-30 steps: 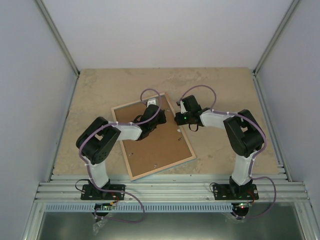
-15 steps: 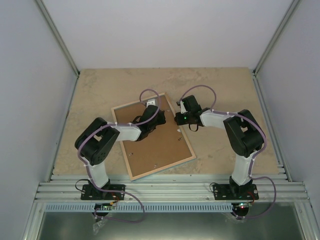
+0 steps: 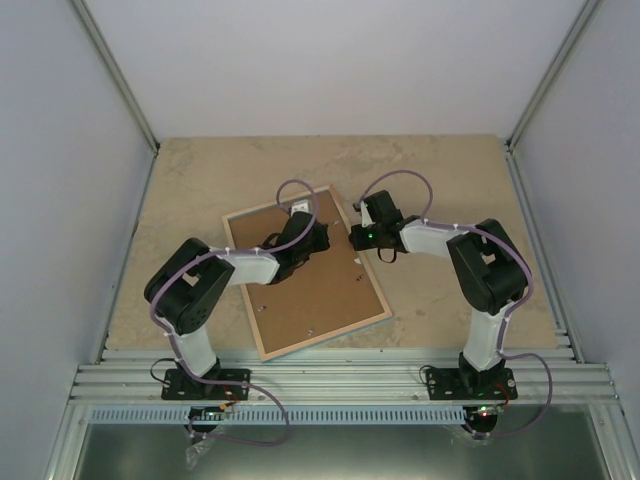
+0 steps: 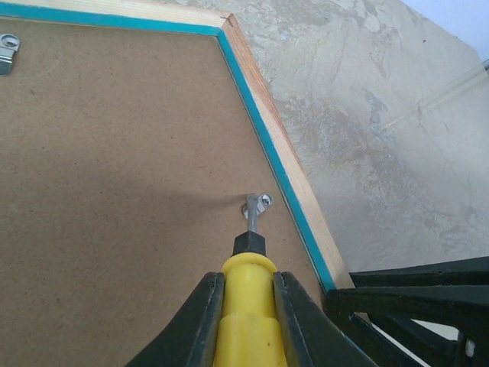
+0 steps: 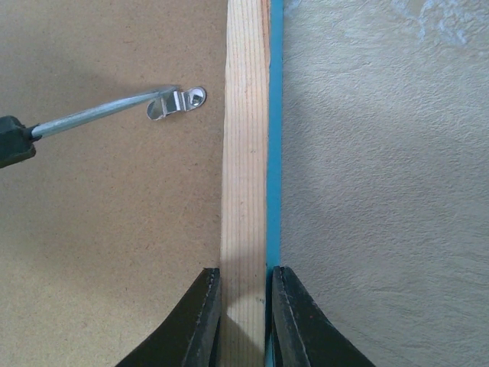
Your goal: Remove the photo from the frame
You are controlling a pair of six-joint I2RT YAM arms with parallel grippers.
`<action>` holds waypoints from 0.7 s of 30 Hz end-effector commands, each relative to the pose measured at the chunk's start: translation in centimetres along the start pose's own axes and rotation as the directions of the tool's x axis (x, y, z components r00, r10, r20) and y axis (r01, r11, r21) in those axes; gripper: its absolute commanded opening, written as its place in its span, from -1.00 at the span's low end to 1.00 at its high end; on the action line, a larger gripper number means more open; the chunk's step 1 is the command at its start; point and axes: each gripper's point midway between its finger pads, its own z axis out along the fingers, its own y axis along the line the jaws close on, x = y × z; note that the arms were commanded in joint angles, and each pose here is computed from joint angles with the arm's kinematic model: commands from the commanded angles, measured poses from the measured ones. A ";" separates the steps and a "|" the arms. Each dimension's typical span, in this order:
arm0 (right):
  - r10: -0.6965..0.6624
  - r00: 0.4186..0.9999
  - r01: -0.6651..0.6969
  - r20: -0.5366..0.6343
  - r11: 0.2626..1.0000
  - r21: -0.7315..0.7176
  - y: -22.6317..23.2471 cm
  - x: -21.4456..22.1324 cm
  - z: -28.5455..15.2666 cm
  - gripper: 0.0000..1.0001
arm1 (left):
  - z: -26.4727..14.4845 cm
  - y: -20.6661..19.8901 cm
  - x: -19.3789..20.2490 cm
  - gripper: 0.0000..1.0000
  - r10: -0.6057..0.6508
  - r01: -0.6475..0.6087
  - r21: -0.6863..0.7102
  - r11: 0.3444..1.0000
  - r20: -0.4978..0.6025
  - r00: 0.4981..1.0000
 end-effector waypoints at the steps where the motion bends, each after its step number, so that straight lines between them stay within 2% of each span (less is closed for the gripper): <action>1: 0.011 0.997 -0.011 -0.070 1.000 0.004 -0.5 2.4 0.7 -0.87 | -1.2 -0.1 -0.8 -1.00 -0.011 0.011 0.005 1.000 0.013 1.000; 9: 0.045 0.998 -0.044 -0.036 0.999 0.024 -1.2 1.9 0.0 -0.88 | -3.5 -0.2 -2.0 -1.00 -0.016 0.015 0.016 1.000 0.057 0.998; 21: 0.216 0.976 -0.218 0.033 0.974 0.068 -6.1 2.4 -2.4 -0.88 | -8.0 0.4 -3.0 -1.00 -0.013 0.011 0.024 1.000 0.102 0.995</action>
